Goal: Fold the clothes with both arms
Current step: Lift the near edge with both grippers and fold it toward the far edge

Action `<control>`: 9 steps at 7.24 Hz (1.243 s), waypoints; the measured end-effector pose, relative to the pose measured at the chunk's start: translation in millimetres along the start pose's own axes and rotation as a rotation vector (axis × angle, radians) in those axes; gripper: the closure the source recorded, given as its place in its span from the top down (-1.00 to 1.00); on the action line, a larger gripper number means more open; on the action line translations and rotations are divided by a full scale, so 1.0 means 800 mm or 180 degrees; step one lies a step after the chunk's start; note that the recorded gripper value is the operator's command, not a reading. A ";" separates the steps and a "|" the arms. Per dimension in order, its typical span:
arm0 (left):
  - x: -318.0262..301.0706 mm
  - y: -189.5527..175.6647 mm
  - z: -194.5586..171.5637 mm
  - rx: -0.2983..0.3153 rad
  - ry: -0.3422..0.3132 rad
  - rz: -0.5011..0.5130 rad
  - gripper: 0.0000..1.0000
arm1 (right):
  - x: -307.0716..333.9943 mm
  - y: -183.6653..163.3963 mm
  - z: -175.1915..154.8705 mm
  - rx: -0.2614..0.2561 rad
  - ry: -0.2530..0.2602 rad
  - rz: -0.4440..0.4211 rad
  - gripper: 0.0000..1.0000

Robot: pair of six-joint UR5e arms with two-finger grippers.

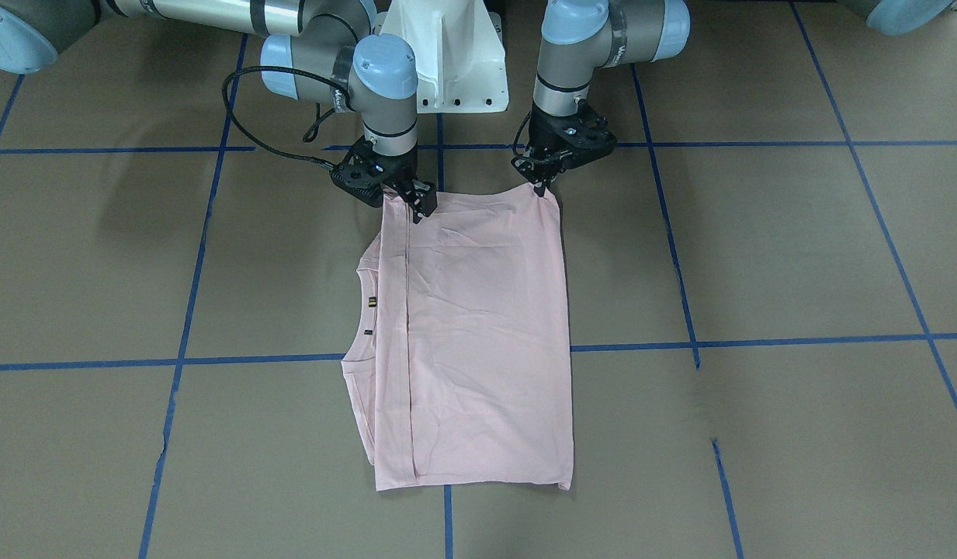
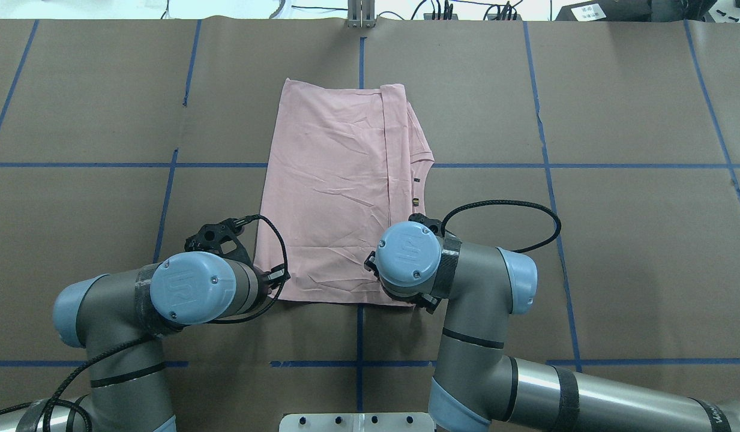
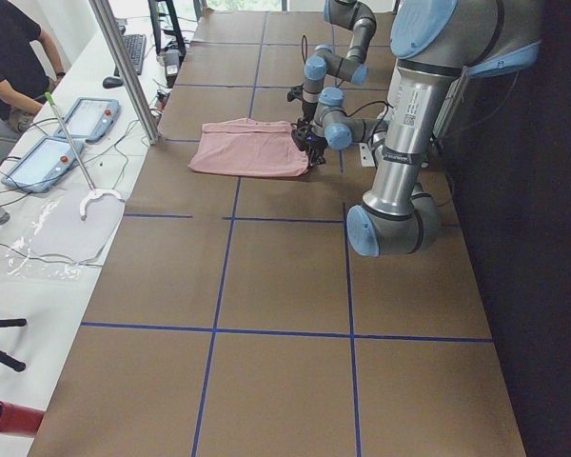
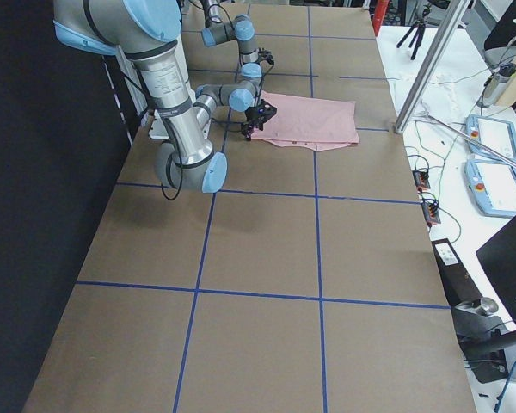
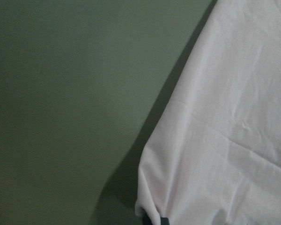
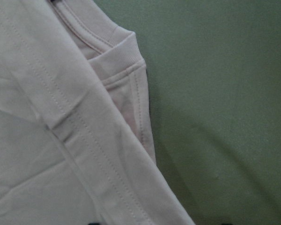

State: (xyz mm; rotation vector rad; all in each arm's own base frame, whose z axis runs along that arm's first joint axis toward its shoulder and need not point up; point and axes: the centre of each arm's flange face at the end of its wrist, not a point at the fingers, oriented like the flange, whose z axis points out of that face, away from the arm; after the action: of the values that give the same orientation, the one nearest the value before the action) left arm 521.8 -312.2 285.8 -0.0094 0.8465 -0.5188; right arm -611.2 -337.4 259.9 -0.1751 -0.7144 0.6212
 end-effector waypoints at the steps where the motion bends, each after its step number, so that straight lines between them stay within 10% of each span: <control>1: 0.000 0.000 0.000 0.0002 -0.0001 0.0001 -1.00 | -0.001 0.000 -0.001 -0.0002 -0.0004 -0.0004 -0.92; 9: 0.004 0.001 0.002 0.0001 0.0003 0.0021 -1.00 | -0.013 0.000 -0.017 -0.0012 -0.0093 -0.0087 -1.00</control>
State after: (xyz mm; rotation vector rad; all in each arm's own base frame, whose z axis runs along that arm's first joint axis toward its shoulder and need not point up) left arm 525.2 -312.9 284.4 -0.0060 0.8471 -0.5128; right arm -608.2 -342.3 243.9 -0.1600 -0.7450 0.5974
